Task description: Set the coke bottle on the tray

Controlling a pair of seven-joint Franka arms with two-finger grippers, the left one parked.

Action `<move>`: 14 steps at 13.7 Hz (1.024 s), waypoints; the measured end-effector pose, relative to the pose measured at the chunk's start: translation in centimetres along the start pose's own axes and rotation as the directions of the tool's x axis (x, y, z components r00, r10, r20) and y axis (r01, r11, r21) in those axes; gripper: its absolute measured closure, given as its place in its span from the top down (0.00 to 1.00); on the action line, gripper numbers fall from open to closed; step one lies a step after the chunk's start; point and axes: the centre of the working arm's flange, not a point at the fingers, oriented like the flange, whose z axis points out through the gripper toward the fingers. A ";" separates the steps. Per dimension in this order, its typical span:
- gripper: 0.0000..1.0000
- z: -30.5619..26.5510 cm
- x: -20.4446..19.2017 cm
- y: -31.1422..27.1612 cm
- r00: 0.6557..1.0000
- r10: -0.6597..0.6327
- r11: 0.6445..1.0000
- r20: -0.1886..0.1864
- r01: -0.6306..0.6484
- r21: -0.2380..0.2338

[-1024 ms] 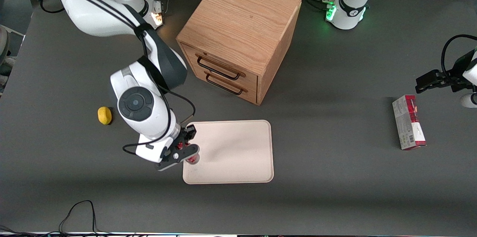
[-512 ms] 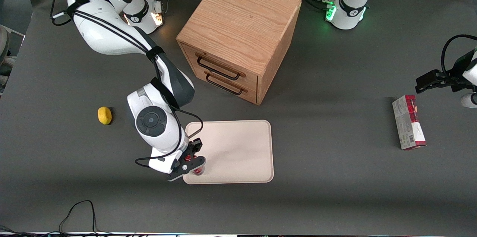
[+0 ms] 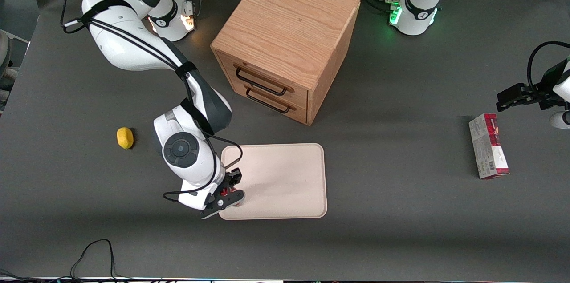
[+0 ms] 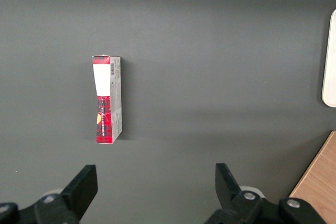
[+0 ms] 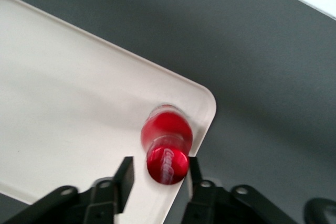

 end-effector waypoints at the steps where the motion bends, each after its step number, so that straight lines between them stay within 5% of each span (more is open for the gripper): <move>1: 0.64 -0.1 0.0 0.2 1.000 0.010 1.000 -0.004 -0.010 0.000; 5: 1.00 -3.3 0.2 1.6 0.998 0.055 0.998 -0.036 -0.055 0.005; 10: 1.00 -16.4 -4.3 8.1 0.977 0.198 0.977 0.074 -0.203 0.066; 14: 1.00 -21.5 -14.3 16.8 0.914 0.374 0.919 0.157 -0.388 0.068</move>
